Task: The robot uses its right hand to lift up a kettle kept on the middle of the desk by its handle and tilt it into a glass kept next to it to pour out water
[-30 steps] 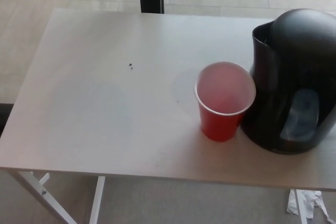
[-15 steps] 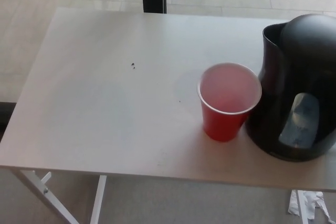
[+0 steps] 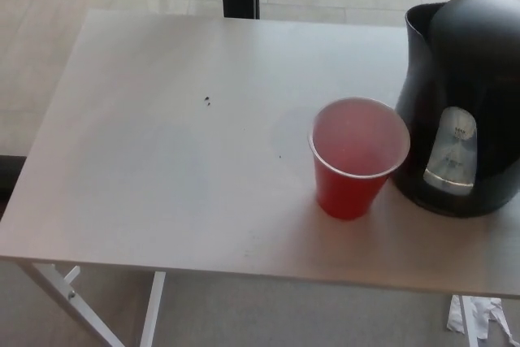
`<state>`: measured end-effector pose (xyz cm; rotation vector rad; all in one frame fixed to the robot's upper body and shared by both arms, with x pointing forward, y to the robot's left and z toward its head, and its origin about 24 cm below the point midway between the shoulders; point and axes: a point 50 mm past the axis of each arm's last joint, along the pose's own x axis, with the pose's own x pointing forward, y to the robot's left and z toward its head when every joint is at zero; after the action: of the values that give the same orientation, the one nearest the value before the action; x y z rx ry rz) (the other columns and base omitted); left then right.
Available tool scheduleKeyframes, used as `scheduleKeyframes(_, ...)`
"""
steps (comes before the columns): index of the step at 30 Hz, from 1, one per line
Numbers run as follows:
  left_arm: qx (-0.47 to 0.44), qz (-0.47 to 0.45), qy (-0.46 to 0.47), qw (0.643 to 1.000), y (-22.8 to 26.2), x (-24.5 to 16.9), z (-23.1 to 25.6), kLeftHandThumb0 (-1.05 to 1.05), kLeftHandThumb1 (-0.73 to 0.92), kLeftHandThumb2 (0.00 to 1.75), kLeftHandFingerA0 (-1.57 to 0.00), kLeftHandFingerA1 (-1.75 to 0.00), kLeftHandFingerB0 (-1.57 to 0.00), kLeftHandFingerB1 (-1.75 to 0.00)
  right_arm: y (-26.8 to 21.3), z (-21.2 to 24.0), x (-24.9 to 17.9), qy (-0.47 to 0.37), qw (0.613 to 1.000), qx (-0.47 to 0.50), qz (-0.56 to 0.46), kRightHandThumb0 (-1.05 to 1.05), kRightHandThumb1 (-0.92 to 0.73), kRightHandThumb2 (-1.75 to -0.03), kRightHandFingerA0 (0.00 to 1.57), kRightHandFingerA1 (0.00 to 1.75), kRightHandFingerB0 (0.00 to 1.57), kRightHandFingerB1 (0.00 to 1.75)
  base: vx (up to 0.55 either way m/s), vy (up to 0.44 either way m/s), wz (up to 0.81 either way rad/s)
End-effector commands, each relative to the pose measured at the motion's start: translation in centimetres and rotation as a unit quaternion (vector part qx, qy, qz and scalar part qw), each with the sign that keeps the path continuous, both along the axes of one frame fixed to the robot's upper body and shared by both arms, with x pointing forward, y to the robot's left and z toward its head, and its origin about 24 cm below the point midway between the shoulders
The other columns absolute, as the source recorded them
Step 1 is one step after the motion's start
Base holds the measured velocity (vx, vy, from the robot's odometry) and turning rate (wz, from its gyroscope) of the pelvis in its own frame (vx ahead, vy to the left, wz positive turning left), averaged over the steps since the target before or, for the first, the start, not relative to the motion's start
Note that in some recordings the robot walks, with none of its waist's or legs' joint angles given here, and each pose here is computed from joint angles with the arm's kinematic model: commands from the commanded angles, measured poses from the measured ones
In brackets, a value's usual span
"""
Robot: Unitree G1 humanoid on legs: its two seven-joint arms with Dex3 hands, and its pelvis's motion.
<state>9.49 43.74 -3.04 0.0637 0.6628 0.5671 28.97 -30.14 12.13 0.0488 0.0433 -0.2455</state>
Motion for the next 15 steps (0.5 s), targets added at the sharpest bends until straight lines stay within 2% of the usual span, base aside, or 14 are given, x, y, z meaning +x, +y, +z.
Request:
scheduleKeyframes(1,0.011,0.001,0.002,1.000,0.5,-0.2,0.5,-0.69,0.68,1.07,-0.53,-0.62,-0.35,-0.53,-0.2,2.5,0.9,-0.038,0.999,-0.013,0.000,-0.07,-0.43,-1.40,1.01,1.75,0.75,1.70,0.00,0.000,0.00)
scheduleKeyframes(5,0.011,0.003,-0.001,1.000,0.5,-0.1,0.6,-0.69,0.68,1.07,-0.54,-0.62,-0.36,-0.53,-0.1,3.4,1.3,-0.050,0.998,-0.023,-0.005,-0.07,-0.43,-1.39,1.01,1.75,0.76,1.70,0.00,0.000,0.00)
scheduleKeyframes(6,0.011,0.004,-0.001,1.000,0.6,-0.2,0.6,-0.72,0.87,0.66,-0.60,-0.51,-0.42,-0.39,0.0,3.7,1.4,-0.056,0.998,-0.024,-0.003,-0.07,-0.45,-1.39,1.02,1.75,0.77,1.71,0.00,0.000,0.00)
scheduleKeyframes(7,0.010,0.004,-0.003,1.000,0.6,-0.1,0.6,-0.70,0.69,1.07,-0.53,-0.62,-0.35,-0.53,0.0,3.9,1.5,-0.063,0.998,-0.023,0.000,-0.07,-0.44,-1.41,1.04,1.75,0.79,1.70,0.00,0.000,0.00)
scheduleKeyframes(10,0.009,0.003,-0.006,1.000,0.7,-0.1,0.8,-0.71,0.70,1.06,-0.54,-0.63,-0.35,-0.53,-0.3,4.4,1.5,-0.068,0.997,-0.025,-0.006,-0.08,-0.46,-1.38,1.01,1.75,0.77,1.70,0.00,0.000,0.00)
scheduleKeyframes(12,0.014,-0.001,-0.007,1.000,0.7,0.0,0.9,-0.70,0.71,1.07,-0.54,-0.62,-0.34,-0.53,-0.8,4.8,1.6,-0.071,0.997,-0.027,-0.008,-0.08,-0.43,-1.40,1.04,1.75,0.82,1.66,0.00,0.000,0.00)
scheduleKeyframes(15,0.016,0.002,-0.005,1.000,0.8,0.1,1.0,-0.71,0.71,1.07,-0.54,-0.62,-0.34,-0.53,-1.0,5.2,1.8,-0.074,0.997,-0.029,-0.005,-0.07,-0.44,-1.42,1.03,1.75,0.80,1.66,0.00,0.000,0.00)
